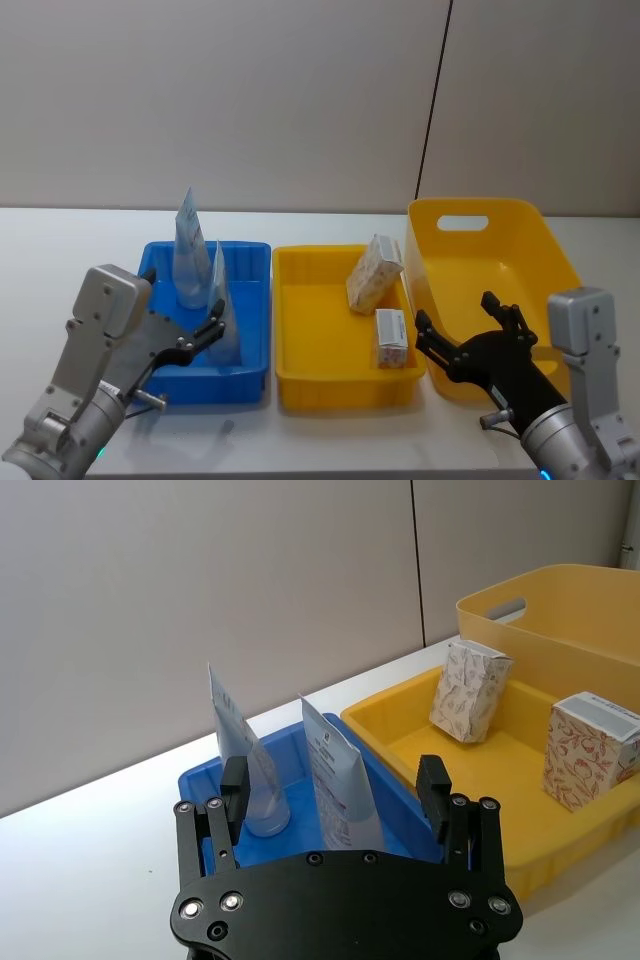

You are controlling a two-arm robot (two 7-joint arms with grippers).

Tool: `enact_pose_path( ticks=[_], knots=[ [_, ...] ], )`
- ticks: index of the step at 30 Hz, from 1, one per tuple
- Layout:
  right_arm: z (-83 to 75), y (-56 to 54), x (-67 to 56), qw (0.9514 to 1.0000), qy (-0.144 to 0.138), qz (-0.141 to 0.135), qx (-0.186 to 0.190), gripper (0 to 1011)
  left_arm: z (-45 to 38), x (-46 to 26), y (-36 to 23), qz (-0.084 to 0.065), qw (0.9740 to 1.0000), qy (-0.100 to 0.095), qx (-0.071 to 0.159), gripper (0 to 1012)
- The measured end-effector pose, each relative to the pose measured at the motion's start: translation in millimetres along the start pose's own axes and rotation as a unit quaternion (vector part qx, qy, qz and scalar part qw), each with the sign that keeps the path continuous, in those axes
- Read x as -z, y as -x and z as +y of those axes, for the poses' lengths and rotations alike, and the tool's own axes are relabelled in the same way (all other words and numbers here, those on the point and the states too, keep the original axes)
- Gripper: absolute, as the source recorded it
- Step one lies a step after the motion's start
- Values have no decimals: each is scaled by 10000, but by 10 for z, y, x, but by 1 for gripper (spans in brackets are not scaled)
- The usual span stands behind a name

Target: Bimanual collaborative sorting of washing and personal care products

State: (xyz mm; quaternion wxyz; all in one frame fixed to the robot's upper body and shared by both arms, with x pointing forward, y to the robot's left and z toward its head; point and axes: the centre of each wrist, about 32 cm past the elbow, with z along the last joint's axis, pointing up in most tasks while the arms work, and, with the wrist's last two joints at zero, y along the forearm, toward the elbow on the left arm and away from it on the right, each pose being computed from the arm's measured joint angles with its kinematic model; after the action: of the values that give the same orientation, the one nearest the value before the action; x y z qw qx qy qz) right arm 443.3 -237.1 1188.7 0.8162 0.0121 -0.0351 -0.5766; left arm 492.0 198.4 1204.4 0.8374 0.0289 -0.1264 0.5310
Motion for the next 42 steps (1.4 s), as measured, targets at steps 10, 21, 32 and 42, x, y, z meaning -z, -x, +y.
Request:
enact_pose_path(
  ticks=[10, 21, 32, 42],
  knots=[
    [0, 0, 0, 10000, -1, 0, 0, 1003, 0, 0, 0, 0, 10000, 0, 0, 1001],
    [0, 0, 0, 10000, -1, 0, 0, 1003, 0, 0, 0, 0, 10000, 0, 0, 1001],
    [0, 0, 0, 10000, -1, 0, 0, 1004, 0, -1, 1, 1, 10000, 1, 0, 1001],
    [0, 0, 0, 10000, 0, 0, 0, 1004, -10, -16, -42, 171, 9998, -102, 61, 1001]
  ],
)
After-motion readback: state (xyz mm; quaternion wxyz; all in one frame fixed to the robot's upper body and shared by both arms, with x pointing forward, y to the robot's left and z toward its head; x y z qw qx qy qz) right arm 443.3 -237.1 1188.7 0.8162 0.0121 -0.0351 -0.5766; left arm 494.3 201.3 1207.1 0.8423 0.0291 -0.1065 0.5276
